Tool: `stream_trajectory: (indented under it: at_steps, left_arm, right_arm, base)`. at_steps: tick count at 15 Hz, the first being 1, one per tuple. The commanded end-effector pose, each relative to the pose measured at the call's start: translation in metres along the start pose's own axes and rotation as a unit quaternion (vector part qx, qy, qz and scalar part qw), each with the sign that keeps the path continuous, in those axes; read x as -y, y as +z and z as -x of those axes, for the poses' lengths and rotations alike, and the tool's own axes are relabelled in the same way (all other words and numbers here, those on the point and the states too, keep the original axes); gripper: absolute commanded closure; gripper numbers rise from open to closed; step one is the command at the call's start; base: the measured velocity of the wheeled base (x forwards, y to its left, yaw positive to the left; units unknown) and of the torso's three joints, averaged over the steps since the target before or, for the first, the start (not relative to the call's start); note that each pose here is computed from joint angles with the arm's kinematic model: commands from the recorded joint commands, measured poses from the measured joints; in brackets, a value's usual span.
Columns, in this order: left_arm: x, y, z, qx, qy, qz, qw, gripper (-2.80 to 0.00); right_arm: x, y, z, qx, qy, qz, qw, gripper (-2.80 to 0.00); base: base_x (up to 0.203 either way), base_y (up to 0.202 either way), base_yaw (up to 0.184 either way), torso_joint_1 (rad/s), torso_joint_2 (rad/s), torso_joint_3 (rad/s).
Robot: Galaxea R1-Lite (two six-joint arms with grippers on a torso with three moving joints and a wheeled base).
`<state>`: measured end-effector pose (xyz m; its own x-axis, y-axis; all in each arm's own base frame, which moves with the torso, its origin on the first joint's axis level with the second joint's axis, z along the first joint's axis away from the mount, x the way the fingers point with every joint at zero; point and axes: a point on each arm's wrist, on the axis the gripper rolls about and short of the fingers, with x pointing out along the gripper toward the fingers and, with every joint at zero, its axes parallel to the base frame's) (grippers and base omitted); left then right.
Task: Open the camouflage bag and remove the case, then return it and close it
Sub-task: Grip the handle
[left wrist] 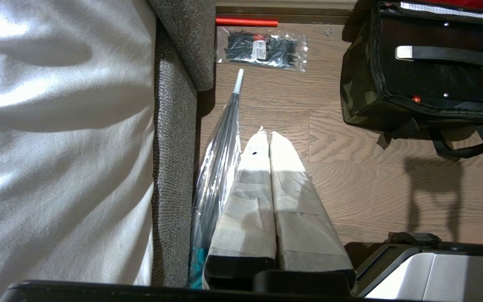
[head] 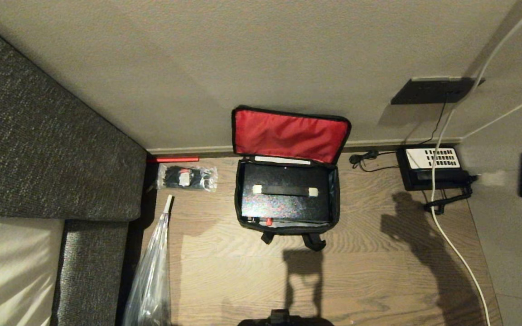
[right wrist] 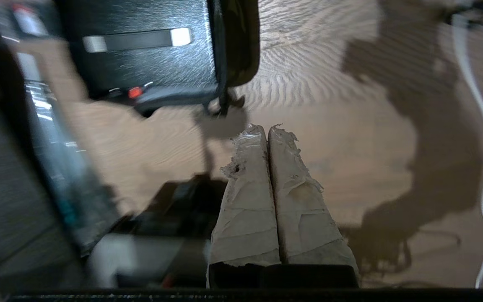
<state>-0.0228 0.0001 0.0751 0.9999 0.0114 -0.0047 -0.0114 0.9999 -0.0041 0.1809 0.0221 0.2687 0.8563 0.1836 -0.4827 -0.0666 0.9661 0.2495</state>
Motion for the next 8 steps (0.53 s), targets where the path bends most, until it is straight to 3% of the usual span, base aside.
stream_trajectory:
  at_steps: [1, 3, 5, 8]
  left_arm:
    - [0.0, -0.001, 0.0, -0.001, 0.0, 0.0, 1.0, 0.0]
    - [0.0, -0.001, 0.0, -0.001, 0.0, 0.0, 1.0, 0.0]
    - [0.0, -0.001, 0.0, -0.001, 0.0, 0.0, 1.0, 0.0]
    - [0.0, -0.001, 0.0, -0.001, 0.0, 0.0, 1.0, 0.0]
  right_arm:
    - [-0.009, -0.013, -0.14, -0.061, 0.008, 0.026, 0.998, 0.0]
    - [-0.036, -0.028, -0.199, -0.011, 0.045, 0.091, 0.995, 0.0]
    - [-0.072, -0.046, -0.22, 0.028, 0.083, 0.152, 0.985, 0.0]
    - [-0.098, -0.074, -0.236, 0.015, 0.086, 0.183, 0.979, 0.0]
  base:
    - [0.0, 0.0, 0.0, 0.0, 0.0, 0.0]
    - [0.0, 0.0, 0.0, 0.0, 0.0, 0.0]
    - [0.0, 0.0, 0.0, 0.0, 0.0, 0.0]
    - [0.0, 0.0, 0.0, 0.0, 0.0, 0.0]
